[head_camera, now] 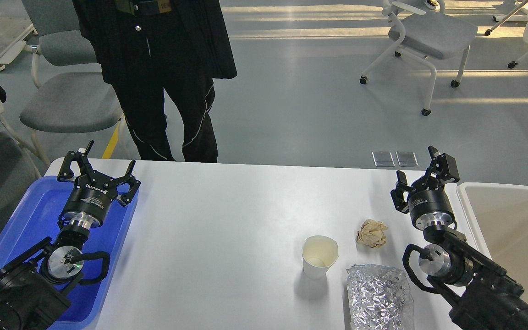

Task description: Tidy desktop

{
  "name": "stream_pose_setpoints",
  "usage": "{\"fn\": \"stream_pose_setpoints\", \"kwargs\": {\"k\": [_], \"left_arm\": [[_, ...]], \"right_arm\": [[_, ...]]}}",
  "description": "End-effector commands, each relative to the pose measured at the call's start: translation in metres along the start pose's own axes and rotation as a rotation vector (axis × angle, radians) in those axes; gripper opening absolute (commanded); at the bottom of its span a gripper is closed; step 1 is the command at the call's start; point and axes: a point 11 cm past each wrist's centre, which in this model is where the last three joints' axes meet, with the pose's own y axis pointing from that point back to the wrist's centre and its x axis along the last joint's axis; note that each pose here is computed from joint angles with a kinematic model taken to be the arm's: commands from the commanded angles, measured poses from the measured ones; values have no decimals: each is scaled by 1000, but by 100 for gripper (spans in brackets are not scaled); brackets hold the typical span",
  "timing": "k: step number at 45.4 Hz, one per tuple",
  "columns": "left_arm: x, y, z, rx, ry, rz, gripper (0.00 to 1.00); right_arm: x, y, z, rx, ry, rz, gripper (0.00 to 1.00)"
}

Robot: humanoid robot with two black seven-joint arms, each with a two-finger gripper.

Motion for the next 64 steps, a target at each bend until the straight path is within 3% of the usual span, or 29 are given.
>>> {"fn": "stream_pose_setpoints", "kwargs": {"k": [1,11,30,45,56,64], "left_arm": [[0,0,0,0,0,0,100],[0,0,0,2,0,0,100],[-1,0,0,1,3,-7,100],[-2,-1,0,3,3,-10,100],[-2,-1,-1,4,2,-11,100],[-2,-1,-1,4,2,-11,100]], "right_arm": [[12,0,-4,-15,10,14,100],[11,-2,-38,47,-32,-71,100],[24,0,-52,59,1,-79,100],[8,-3,-69,-76,41,-216,100],[-33,21,-63,-240,356,-482,100],[-48,55,-79,-227,701,-720,100]]}}
